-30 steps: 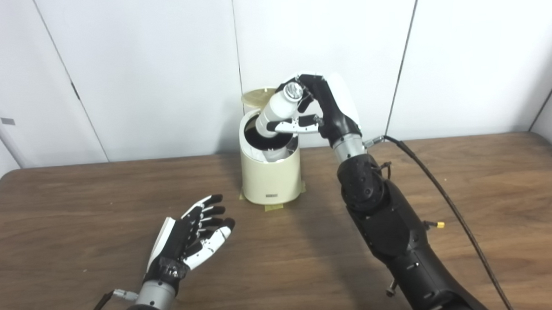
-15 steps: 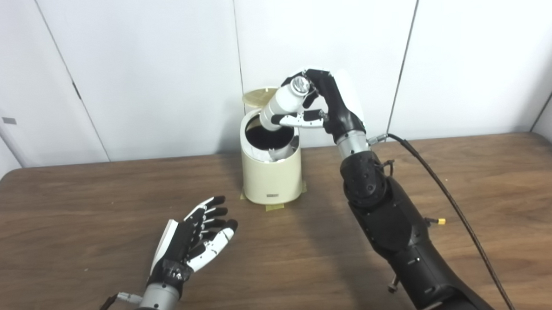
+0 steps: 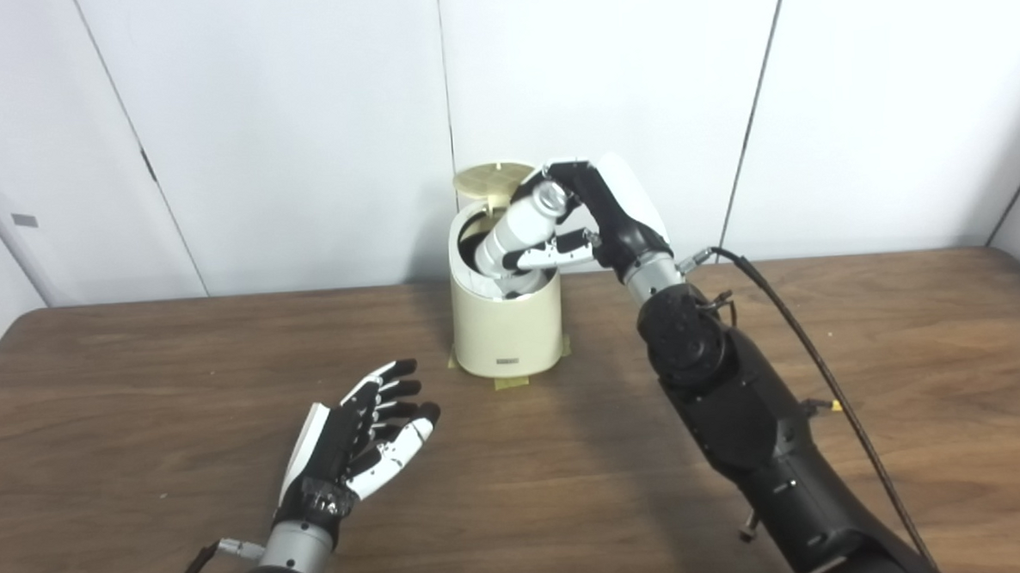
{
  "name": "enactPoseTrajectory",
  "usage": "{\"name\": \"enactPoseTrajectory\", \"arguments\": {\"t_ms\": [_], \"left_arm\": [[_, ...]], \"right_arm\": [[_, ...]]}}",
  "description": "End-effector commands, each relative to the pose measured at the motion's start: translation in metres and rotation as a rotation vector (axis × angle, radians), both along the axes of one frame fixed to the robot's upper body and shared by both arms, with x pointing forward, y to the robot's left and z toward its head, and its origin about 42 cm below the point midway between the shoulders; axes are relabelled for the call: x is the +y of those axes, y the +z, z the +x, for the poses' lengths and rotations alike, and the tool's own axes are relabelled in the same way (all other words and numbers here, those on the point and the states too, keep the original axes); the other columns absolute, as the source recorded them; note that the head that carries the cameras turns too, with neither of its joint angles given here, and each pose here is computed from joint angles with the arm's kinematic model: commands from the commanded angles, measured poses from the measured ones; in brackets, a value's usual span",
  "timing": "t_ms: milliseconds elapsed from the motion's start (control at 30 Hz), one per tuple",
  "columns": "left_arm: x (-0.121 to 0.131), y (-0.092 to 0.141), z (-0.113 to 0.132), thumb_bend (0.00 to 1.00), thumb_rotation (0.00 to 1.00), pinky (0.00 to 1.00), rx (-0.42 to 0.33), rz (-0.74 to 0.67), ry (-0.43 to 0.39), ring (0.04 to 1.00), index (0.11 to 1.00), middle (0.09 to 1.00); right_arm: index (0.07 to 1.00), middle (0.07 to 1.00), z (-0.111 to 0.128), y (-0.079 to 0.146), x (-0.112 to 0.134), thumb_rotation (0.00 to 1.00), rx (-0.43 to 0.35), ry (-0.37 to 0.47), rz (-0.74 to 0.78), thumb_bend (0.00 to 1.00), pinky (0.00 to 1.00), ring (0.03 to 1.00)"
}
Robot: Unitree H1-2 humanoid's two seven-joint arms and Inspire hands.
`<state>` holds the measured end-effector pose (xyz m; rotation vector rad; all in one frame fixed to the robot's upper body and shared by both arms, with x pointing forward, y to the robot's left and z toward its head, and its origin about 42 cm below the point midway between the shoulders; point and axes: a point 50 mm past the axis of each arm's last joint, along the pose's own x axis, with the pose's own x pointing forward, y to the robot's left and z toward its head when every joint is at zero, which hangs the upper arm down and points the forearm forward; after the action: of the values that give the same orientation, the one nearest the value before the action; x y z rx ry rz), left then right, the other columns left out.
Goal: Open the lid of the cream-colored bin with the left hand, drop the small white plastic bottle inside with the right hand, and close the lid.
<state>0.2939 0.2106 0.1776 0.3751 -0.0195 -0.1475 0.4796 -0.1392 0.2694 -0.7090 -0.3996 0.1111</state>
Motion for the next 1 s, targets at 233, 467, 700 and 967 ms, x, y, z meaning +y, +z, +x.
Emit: {"name": "enactPoseTrajectory", "arguments": {"t_ms": [233,467,700,967], "left_arm": [[-0.006,0.015,0.005,0.55,0.49,0.72,-0.076,-0.005,-0.003,0.782,0.893,0.826],[-0.007,0.017,0.006,0.55,0.48,0.71,-0.085,-0.001,-0.004,0.776,0.889,0.823],[-0.008,0.017,0.005,0.54,0.47,0.71,-0.082,-0.007,-0.009,0.779,0.889,0.825],[-0.007,0.016,0.008,0.55,0.47,0.71,-0.083,-0.006,-0.008,0.773,0.890,0.820]], "right_arm": [[0.731,0.759,0.002,0.031,0.006,0.18,-0.057,0.012,-0.023,0.83,0.61,0.711],[0.719,0.755,0.002,0.031,0.005,0.19,-0.054,0.017,-0.028,0.82,0.61,0.709],[0.692,0.718,-0.001,0.032,0.002,0.16,-0.066,0.016,0.002,0.82,0.60,0.681],[0.495,0.494,-0.008,0.036,-0.017,0.00,-0.178,-0.045,0.044,0.53,0.41,0.458]]}}
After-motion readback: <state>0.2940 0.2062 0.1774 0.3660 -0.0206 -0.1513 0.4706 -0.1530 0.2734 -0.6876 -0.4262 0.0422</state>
